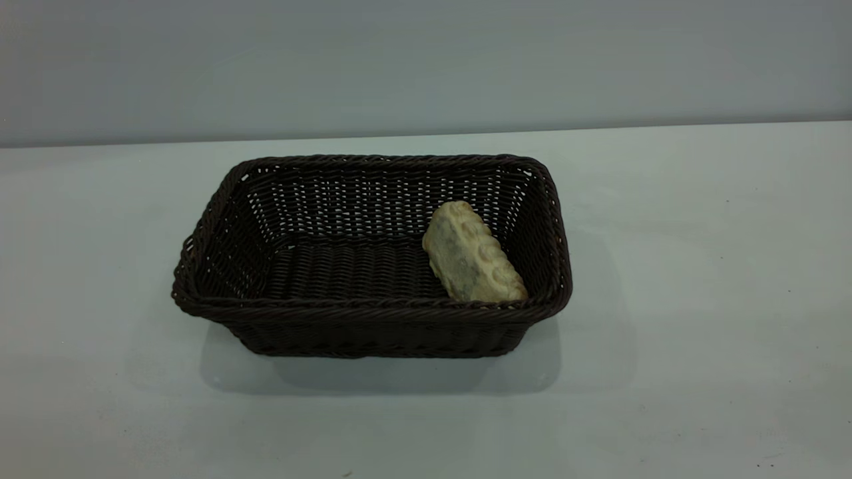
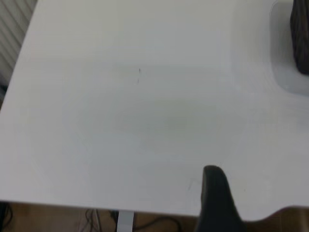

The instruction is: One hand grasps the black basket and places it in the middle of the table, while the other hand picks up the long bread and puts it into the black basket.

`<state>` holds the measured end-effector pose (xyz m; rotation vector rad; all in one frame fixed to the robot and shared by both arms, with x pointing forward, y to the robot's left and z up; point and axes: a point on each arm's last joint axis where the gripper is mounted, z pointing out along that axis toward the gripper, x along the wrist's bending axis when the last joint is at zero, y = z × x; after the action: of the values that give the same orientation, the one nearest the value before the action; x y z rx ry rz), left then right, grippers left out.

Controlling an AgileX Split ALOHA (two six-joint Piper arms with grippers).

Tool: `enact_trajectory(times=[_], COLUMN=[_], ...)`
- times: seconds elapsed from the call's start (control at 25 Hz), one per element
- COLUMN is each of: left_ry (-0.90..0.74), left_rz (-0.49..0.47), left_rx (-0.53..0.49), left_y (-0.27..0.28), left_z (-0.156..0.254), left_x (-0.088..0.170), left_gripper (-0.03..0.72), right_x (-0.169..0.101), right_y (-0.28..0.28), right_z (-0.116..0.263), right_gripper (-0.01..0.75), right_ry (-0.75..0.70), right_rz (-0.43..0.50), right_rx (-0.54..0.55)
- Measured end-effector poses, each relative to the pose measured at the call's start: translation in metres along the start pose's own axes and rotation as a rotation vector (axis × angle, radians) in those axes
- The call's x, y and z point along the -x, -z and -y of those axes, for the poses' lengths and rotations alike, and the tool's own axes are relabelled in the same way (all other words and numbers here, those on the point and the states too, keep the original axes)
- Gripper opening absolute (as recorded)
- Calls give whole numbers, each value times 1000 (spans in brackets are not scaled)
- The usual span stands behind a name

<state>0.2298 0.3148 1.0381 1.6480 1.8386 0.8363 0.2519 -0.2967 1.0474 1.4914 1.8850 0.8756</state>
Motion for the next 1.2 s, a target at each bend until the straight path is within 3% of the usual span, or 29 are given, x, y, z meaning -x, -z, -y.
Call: enact_trajectory(times=[0.44, 0.68, 1.2], left_ry=[-7, -44, -46], left_rz=[24, 77, 81], left_rx=[-4, -7, -5], left_y=[-3, -3, -3], left_z=[3, 3, 3], left_x=[2, 6, 6], left_gripper=[532, 532, 532], right_x=[-7, -7, -7], right_y=[1, 0, 0], right_z=[8, 9, 9], right_gripper=[401, 401, 401], right_ry=[-76, -77, -77], right_rz=[-72, -74, -74], right_rx=[24, 22, 22])
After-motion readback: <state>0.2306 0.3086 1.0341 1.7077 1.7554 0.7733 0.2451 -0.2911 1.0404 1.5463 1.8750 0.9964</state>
